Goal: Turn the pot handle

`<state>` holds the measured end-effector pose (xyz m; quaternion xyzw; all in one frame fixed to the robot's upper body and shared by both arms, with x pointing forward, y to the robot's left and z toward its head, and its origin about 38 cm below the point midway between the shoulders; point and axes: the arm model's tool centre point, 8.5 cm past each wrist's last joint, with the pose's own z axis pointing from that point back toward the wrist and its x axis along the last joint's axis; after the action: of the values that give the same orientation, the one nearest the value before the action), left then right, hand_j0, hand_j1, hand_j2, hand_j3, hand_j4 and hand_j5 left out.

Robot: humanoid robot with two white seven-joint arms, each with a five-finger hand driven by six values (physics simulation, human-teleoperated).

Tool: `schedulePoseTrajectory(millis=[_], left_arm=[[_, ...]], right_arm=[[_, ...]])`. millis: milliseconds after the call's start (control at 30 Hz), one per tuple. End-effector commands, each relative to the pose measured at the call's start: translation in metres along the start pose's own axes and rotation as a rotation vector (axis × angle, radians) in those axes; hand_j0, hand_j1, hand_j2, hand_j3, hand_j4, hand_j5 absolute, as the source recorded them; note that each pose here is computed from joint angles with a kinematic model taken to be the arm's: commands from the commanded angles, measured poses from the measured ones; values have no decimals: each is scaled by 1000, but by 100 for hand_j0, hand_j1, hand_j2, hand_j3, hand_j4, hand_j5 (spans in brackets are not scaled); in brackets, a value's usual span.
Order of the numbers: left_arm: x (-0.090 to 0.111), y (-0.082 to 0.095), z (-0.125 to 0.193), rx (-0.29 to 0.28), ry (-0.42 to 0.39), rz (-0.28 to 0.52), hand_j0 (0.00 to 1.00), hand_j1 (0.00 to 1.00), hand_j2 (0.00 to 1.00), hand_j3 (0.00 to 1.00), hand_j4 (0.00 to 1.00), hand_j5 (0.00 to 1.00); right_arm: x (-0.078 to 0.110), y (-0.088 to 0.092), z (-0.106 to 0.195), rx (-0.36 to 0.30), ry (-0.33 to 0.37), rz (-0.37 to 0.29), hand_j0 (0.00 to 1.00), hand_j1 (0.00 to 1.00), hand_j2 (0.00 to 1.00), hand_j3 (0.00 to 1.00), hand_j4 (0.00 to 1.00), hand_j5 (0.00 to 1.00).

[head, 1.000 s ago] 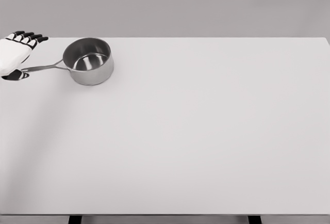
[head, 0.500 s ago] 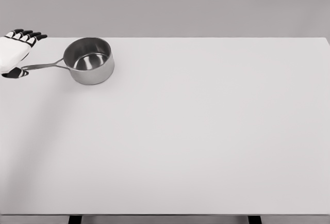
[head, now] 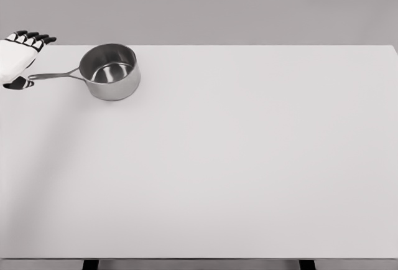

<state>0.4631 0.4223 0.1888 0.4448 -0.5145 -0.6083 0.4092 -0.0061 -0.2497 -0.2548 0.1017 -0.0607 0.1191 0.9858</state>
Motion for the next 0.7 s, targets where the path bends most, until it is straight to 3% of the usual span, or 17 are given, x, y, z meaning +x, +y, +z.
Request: schedulePoseTrajectory(millis=[0, 667], left_arm=[[0, -3, -1, -6, 4, 3, 100, 100, 100, 100, 100, 100], [-4, -3, -11, -5, 25, -8, 100, 100, 100, 100, 100, 100]], right_arm=[[0, 0, 0, 1, 0, 0, 100, 100, 100, 100, 100, 100], [0, 0, 0, 0, 0, 0, 100, 100, 100, 100, 100, 100]])
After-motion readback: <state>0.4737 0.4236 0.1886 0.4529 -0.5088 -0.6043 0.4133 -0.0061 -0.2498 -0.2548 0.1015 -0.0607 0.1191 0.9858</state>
